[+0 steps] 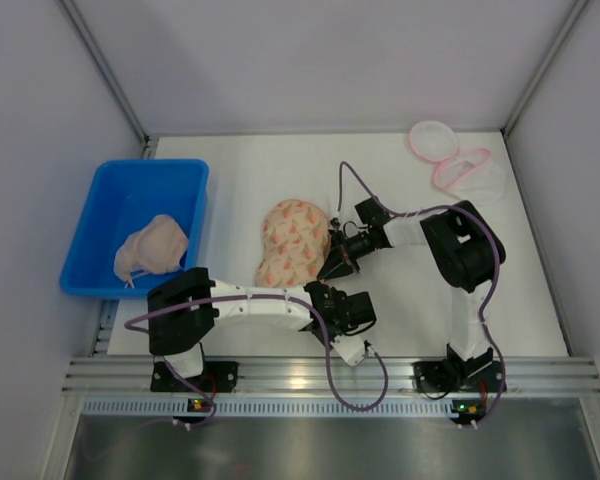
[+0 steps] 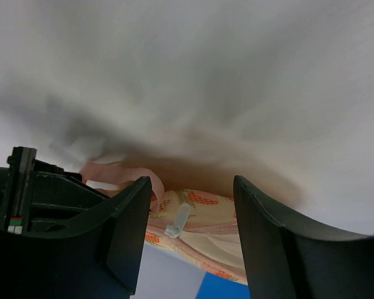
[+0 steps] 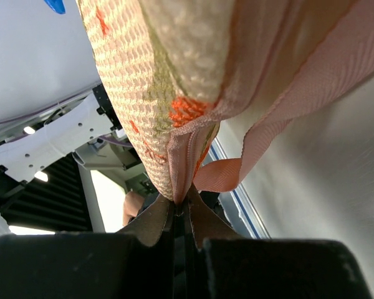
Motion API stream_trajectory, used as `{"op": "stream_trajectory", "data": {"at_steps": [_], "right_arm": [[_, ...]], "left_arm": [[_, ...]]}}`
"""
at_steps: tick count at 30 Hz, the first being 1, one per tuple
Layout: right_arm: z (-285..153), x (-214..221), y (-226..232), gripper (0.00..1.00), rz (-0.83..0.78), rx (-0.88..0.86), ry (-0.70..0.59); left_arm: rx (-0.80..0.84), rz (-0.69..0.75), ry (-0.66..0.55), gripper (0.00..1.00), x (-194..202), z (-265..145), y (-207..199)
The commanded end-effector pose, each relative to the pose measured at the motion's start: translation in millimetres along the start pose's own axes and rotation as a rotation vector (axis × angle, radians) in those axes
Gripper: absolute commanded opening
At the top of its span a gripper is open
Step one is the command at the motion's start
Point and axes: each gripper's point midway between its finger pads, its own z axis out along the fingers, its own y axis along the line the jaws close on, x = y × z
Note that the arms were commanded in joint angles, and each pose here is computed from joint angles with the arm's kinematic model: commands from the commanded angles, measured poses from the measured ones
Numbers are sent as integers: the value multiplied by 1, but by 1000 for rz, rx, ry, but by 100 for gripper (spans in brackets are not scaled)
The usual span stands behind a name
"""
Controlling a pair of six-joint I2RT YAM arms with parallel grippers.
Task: Place the bra in the laundry bag and zip it closed
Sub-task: Zip the laundry bag at the center of the board.
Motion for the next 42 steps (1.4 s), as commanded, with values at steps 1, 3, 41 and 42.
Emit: {"op": "stream_trajectory", "data": {"at_steps": [1,3,41,42], "right_arm": [[-2,4,7,0,-39,-31,12],[-2,4,7,0,-40,-33,15],[-32,-50,7,42,-179,117,-5],[-36,-50,9,53,-189,129,-12]], "left_arm": [[-26,29,120,61,18,-4,11],[-20,35,151,61,22,1,10],[181,-61,-60,0,-22,-15,-79],[157,-79,-63,0,-22,-14,-68]]}}
